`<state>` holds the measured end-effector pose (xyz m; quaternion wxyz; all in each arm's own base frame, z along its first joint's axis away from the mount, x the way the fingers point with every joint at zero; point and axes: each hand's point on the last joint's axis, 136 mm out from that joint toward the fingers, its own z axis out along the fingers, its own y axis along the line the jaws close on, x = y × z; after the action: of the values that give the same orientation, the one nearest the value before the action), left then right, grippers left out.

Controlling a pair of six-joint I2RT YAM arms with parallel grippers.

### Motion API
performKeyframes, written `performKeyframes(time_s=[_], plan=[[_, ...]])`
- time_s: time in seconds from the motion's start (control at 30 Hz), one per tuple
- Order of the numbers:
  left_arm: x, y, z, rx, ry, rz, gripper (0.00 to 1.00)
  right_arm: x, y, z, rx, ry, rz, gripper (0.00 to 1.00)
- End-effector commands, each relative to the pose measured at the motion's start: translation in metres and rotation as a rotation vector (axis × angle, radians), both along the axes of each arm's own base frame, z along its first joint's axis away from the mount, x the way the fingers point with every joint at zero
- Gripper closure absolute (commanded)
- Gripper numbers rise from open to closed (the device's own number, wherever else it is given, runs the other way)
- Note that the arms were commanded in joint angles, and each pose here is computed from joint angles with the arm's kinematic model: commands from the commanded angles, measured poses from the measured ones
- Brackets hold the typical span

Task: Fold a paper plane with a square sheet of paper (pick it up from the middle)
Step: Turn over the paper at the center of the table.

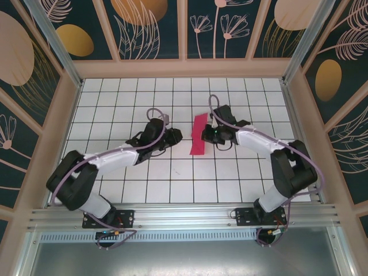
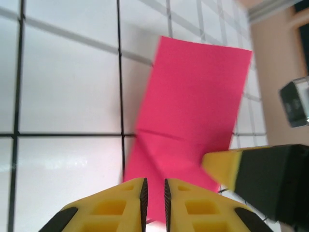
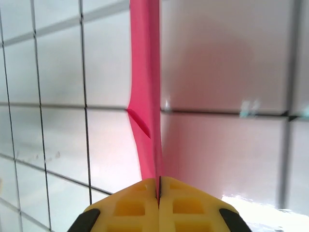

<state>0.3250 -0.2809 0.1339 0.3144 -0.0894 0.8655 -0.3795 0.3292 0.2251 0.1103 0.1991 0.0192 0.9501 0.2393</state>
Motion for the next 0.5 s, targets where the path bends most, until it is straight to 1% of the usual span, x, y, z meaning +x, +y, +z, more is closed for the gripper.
performKeyframes(time_s=[0.0, 0.03, 0.1, 0.13, 0.23, 0.3, 0.37, 0.47], plan=[[0.005, 0.039, 0.016, 0.067, -0.141, 0.143, 0.77, -0.006, -0.078, 0.037, -0.461, -0.071, -0.094, 1.0], [0.004, 0.047, 0.021, 0.068, -0.167, 0.168, 0.74, -0.006, -0.086, 0.047, -0.537, -0.088, -0.107, 1.0], [-0.002, 0.066, 0.027, 0.078, -0.211, 0.225, 0.73, -0.009, -0.1, 0.062, -0.716, -0.113, -0.116, 1.0], [-0.005, 0.076, 0.028, 0.084, -0.223, 0.257, 0.72, -0.01, -0.102, 0.066, -0.78, -0.115, -0.116, 1.0], [-0.015, 0.108, 0.034, 0.077, -0.258, 0.379, 0.71, -0.016, -0.096, 0.062, -0.946, -0.077, -0.083, 1.0], [-0.024, 0.13, 0.036, 0.052, -0.281, 0.465, 0.71, -0.021, -0.081, 0.049, -1.06, -0.063, -0.03, 1.0], [-0.031, 0.149, 0.038, 0.042, -0.297, 0.534, 0.73, -0.023, -0.061, 0.037, -1.135, -0.062, 0.01, 0.98], [-0.04, 0.17, 0.046, 0.049, -0.321, 0.607, 0.74, -0.028, -0.017, 0.006, -1.138, -0.051, 0.095, 0.96]])
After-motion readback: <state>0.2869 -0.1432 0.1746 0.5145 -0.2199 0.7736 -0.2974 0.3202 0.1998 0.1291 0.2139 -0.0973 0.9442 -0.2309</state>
